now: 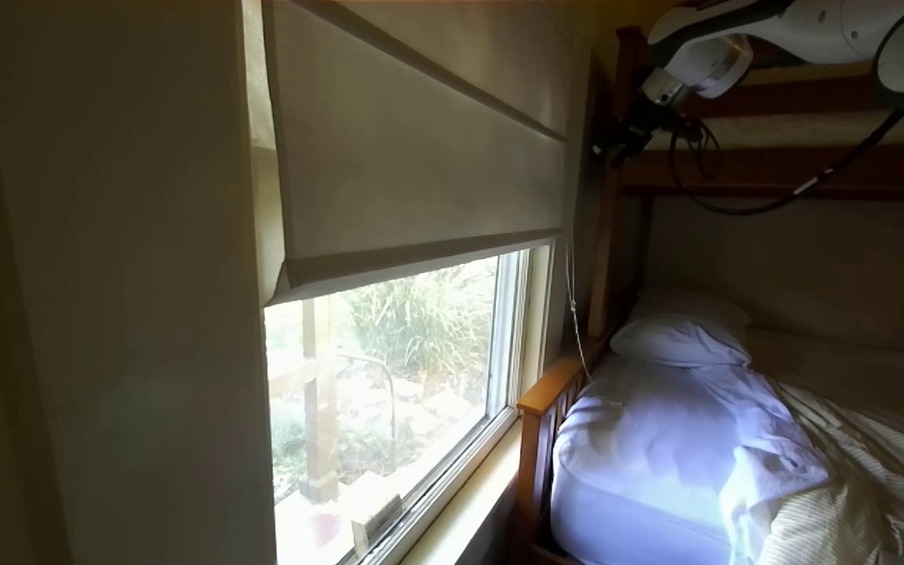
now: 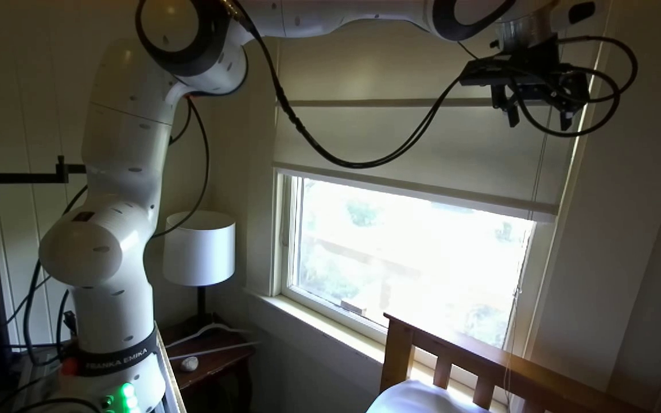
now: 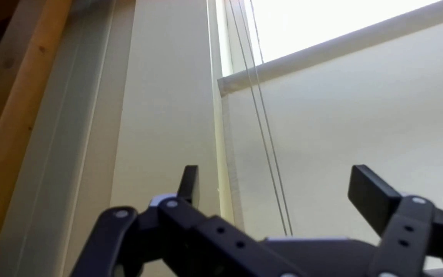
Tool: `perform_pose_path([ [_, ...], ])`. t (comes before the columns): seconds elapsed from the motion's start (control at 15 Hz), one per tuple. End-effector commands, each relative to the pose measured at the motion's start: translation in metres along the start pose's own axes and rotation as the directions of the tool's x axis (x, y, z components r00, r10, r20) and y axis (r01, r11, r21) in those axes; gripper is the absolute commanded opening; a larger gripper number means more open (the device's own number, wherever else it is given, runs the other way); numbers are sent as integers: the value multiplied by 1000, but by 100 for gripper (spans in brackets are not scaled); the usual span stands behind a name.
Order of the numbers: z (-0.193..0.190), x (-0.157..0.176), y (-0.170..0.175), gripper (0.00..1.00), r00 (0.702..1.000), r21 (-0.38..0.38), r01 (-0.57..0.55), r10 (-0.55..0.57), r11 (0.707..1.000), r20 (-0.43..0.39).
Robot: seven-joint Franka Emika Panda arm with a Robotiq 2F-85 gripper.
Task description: Pull the curtain up
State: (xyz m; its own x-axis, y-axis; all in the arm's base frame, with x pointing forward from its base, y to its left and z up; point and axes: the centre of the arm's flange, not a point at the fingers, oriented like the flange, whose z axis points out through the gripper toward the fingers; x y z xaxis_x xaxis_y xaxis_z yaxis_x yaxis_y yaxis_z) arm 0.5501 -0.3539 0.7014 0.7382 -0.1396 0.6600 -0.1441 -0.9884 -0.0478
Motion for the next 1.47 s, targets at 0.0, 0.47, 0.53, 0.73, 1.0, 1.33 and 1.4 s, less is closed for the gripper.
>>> perform_pose_path([
  [0.0, 0, 0, 1, 100, 1000, 2, 1, -1, 1000, -1],
  [0.47, 1, 6, -1, 100, 1000, 23, 16, -16, 1000, -24],
  [0.53, 2, 8, -2, 100, 999, 28, 24, -24, 999, -28],
  [0.73, 10, 17, -7, 100, 997, 52, 73, -71, 996, -32],
  [1.0, 20, 25, -3, 100, 990, 42, 128, -126, 991, -66],
  [1.33, 35, 40, -1, 100, 975, 60, 197, -189, 979, -118],
  [1.4, 38, 43, -2, 100, 972, 65, 209, -200, 976, -127],
])
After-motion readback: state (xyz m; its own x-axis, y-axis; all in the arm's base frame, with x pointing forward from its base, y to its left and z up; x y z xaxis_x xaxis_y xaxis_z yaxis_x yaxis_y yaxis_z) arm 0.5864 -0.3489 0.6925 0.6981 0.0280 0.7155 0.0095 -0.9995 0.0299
